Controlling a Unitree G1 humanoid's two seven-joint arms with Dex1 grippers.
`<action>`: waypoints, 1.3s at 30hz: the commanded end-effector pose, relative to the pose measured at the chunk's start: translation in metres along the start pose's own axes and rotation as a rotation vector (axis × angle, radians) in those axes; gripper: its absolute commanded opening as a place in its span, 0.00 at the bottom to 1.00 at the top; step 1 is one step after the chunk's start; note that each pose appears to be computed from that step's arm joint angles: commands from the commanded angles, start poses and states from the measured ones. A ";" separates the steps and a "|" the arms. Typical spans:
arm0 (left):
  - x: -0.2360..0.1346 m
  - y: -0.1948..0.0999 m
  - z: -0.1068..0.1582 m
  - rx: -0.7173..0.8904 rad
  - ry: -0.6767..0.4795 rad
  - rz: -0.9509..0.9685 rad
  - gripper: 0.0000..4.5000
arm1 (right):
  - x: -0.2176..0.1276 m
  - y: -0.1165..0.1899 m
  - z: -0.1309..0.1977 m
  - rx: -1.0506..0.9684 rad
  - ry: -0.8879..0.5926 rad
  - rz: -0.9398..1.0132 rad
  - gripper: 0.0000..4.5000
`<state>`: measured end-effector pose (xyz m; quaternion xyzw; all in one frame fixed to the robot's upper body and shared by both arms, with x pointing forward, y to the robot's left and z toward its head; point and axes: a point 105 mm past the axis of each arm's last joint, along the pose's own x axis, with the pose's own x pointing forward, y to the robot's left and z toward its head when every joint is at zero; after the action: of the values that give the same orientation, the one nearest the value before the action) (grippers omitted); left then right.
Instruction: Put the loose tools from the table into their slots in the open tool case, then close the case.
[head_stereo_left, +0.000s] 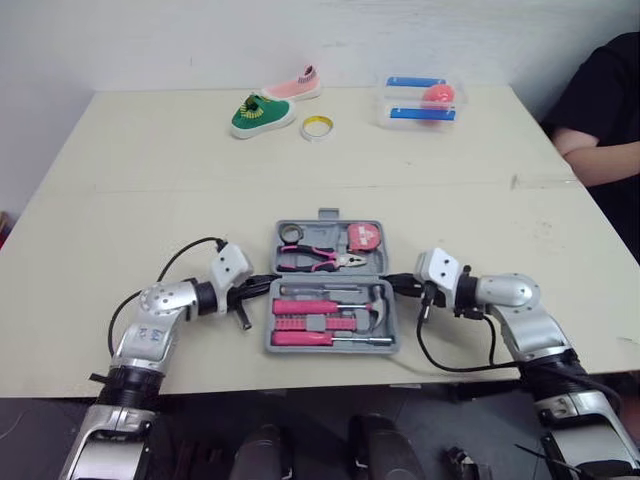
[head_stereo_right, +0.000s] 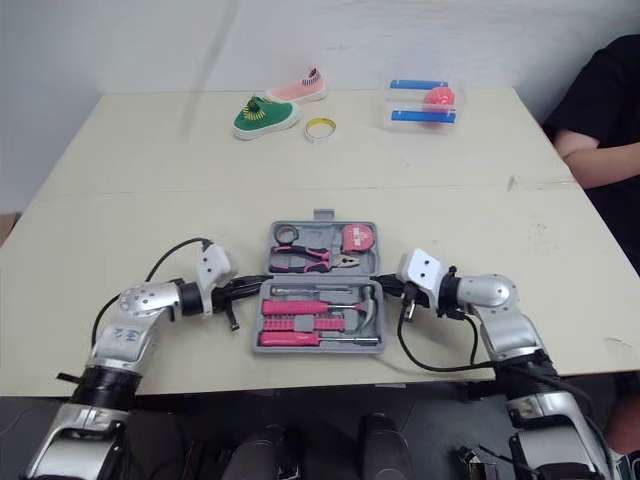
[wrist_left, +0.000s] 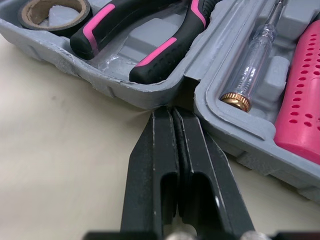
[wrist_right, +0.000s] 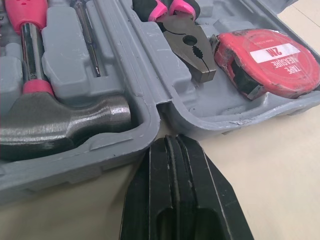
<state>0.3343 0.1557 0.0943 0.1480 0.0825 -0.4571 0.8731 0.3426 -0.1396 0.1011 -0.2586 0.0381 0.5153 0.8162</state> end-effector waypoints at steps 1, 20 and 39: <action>-0.004 -0.003 0.000 -0.005 -0.013 0.020 0.00 | 0.014 -0.001 0.020 -0.042 -0.055 0.027 0.00; -0.069 0.027 0.044 -0.112 -0.003 0.176 0.97 | -0.056 -0.061 0.047 0.346 0.027 -0.167 1.00; -0.008 0.047 0.064 -0.378 0.238 0.364 1.00 | -0.003 -0.055 0.057 0.844 0.425 -0.301 1.00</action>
<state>0.3617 0.1662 0.1605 0.0397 0.2546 -0.2604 0.9305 0.3708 -0.1358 0.1649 0.0077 0.3863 0.2788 0.8792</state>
